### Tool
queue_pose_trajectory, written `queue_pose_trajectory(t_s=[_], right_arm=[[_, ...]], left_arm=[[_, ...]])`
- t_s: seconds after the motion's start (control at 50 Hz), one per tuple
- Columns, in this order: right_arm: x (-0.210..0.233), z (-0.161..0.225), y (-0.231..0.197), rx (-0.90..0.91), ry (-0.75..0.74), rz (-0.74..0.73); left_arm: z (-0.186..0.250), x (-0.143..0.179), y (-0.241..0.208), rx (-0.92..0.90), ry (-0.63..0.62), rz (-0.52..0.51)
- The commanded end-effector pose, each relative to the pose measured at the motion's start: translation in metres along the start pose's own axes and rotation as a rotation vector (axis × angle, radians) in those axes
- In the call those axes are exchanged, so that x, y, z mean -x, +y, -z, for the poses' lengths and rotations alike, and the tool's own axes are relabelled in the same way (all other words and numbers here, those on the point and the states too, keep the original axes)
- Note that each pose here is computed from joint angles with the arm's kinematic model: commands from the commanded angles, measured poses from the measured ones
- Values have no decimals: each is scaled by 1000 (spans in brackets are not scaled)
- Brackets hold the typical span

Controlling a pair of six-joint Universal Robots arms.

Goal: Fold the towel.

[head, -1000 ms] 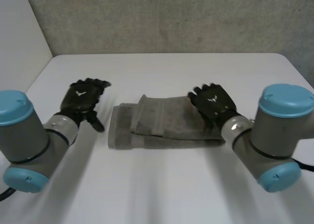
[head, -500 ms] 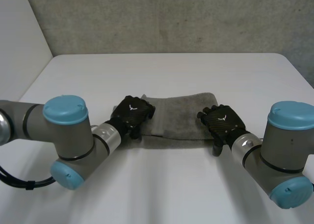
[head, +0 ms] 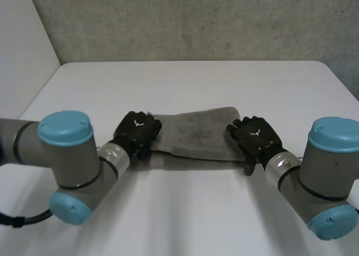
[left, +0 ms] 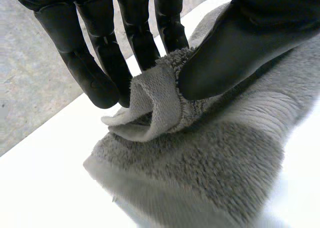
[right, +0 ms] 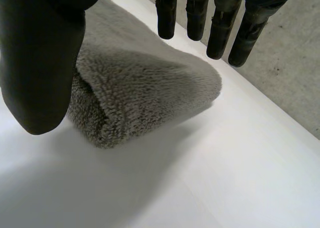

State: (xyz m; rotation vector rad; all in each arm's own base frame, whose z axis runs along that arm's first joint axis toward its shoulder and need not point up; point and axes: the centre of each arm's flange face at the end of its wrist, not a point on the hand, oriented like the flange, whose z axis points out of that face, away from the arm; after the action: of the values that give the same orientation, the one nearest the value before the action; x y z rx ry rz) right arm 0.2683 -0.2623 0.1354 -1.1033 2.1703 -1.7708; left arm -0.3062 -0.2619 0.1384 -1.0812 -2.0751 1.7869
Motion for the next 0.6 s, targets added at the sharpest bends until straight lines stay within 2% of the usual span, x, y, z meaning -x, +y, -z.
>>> queue_pose_trajectory(t_s=[0.02,0.32,0.6], right_arm=[[3,1,-2,-11,-5,-25],[10,-5,-1,-40,-11,-20],[6,-7,18,48,0,33]], left_arm=[[28,1,4,-19,-20,-5],[37,-9,20,16,-4,-78],[39,-3,7,-19,-31,-75]])
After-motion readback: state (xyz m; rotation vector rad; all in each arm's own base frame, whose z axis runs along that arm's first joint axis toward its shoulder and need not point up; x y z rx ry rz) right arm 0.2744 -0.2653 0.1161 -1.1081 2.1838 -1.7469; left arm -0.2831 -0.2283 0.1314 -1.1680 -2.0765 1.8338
